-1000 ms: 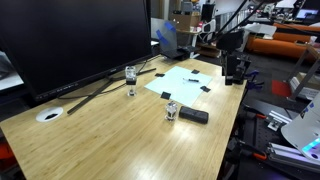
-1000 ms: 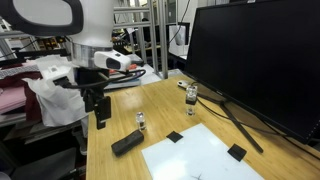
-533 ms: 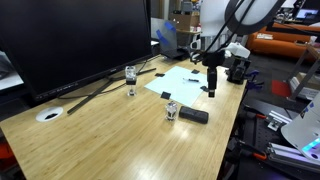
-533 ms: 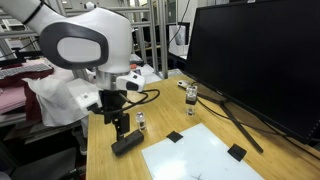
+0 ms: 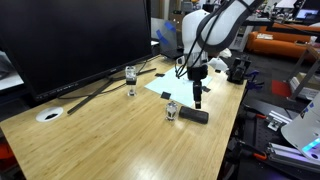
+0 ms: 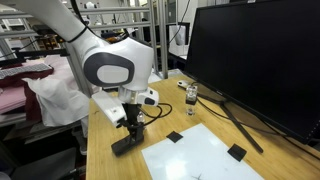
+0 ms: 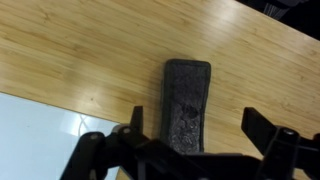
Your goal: Use the duster to wipe the whiteboard
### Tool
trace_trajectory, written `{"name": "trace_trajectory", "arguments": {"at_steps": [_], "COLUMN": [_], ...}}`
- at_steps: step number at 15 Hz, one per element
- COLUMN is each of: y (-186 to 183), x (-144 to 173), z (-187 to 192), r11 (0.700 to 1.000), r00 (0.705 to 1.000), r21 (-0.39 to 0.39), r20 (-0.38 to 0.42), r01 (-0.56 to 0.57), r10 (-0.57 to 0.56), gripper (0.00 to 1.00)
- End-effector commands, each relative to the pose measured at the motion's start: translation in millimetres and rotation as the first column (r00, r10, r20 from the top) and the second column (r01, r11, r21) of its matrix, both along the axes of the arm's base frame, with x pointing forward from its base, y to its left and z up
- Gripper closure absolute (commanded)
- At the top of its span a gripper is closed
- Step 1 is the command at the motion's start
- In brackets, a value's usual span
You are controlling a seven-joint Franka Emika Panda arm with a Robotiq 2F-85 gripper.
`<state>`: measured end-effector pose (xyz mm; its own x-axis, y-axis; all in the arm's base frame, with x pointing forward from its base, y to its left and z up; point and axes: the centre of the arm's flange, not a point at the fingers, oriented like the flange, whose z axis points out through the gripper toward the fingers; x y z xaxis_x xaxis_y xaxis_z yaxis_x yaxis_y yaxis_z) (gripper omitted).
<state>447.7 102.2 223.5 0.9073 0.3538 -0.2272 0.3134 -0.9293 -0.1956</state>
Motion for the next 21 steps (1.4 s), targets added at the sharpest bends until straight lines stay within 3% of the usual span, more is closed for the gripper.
{"name": "trace_trajectory", "arguments": {"at_steps": [1, 3, 10, 16, 21], "y": [0, 0, 19, 23, 27], "x": [13, 14, 8, 9, 16], "z": [-13, -21, -36, -40, -51], "r11": [0.995, 0.993, 0.997, 0.998, 0.994], "r00": [1.0, 0.999, 0.998, 0.998, 0.997], "r21": [0.099, 0.117, 0.071, -0.064, -0.112], "r20": [-0.027, -0.044, -0.061, -0.059, -0.07], "r01": [0.011, 0.02, -0.018, -0.014, -0.016], "r10": [-0.008, -0.015, 0.022, 0.01, 0.008], "gripper": [0.0, 0.0, 0.0, 0.0, 0.0]}}
